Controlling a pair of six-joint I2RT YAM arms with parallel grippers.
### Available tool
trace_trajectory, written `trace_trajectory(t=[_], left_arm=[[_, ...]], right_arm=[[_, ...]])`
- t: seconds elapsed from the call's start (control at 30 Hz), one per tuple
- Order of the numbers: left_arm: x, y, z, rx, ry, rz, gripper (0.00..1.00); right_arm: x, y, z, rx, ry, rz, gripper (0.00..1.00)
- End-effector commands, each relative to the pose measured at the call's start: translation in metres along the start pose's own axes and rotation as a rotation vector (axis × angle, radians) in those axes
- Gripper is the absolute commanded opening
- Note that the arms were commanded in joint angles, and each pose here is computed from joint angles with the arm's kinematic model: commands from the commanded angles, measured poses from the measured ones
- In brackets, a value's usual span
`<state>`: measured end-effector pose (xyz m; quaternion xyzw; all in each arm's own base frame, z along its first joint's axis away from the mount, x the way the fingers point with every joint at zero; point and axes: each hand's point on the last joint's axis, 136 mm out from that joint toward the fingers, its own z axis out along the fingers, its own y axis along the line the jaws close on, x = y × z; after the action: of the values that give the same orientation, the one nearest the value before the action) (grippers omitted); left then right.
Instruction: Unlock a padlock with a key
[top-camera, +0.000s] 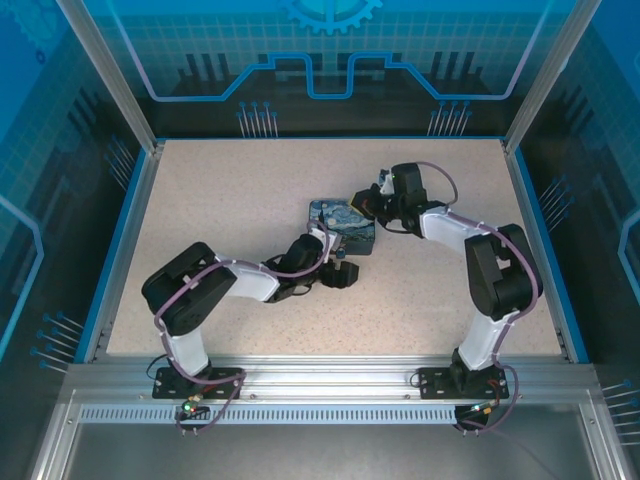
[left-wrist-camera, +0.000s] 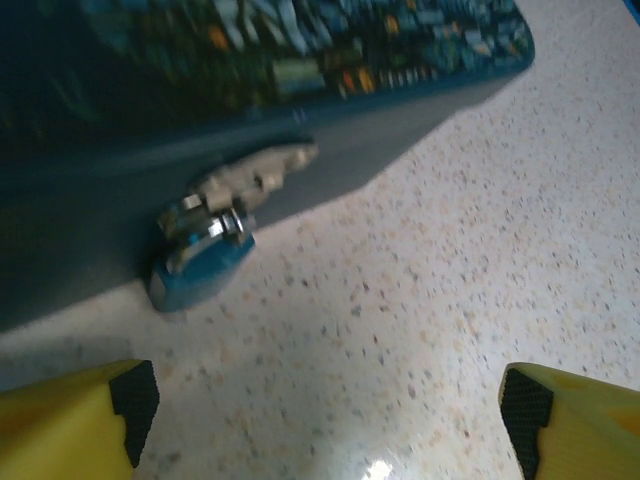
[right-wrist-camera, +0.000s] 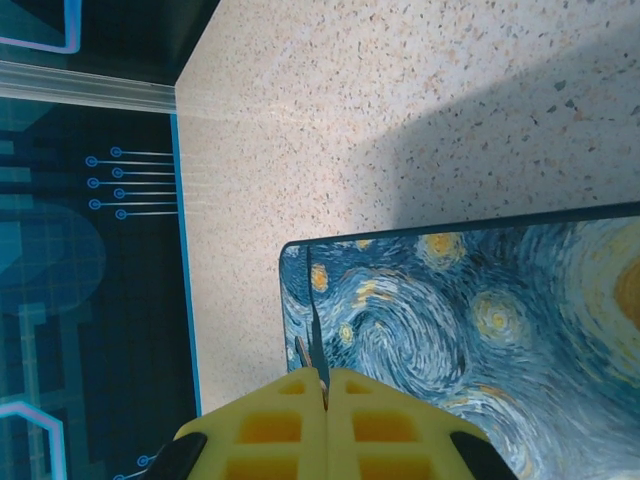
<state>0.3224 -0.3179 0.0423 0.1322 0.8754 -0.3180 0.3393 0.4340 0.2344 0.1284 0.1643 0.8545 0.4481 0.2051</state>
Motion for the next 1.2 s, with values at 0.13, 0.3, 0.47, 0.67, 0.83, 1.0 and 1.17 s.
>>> trace_trajectory(t=[0.13,0.3,0.47,0.67,0.83,1.0,1.17], left_arm=[[-0.021,0.017,0.014,-0.045,-0.064,0.078,0.88],[-0.023,0.017,0.026,-0.047,-0.053,0.105,0.86],[-0.035,0.004,0.03,0.001,-0.063,0.119,0.85],[-0.059,-0.027,0.02,0.133,-0.095,0.055,0.86],[-0.06,-0.021,0.024,0.15,-0.088,-0.021,0.86],[-0.05,-0.009,0.035,0.117,-0.068,-0.054,0.86],[-0.046,0.003,0.042,0.059,-0.067,-0.044,0.85]], right_arm=[[0.003,-0.004,0.012,0.006,0.019,0.0,0.0],[0.003,-0.009,0.015,0.014,0.022,0.011,0.0],[0.004,-0.013,0.017,0.023,0.021,0.019,0.0],[0.005,-0.016,0.016,0.027,0.018,0.021,0.0],[0.007,-0.019,0.016,0.031,0.015,0.025,0.0],[0.008,-0.021,0.016,0.033,0.016,0.026,0.0],[0.008,-0.021,0.015,0.03,0.013,0.031,0.0]])
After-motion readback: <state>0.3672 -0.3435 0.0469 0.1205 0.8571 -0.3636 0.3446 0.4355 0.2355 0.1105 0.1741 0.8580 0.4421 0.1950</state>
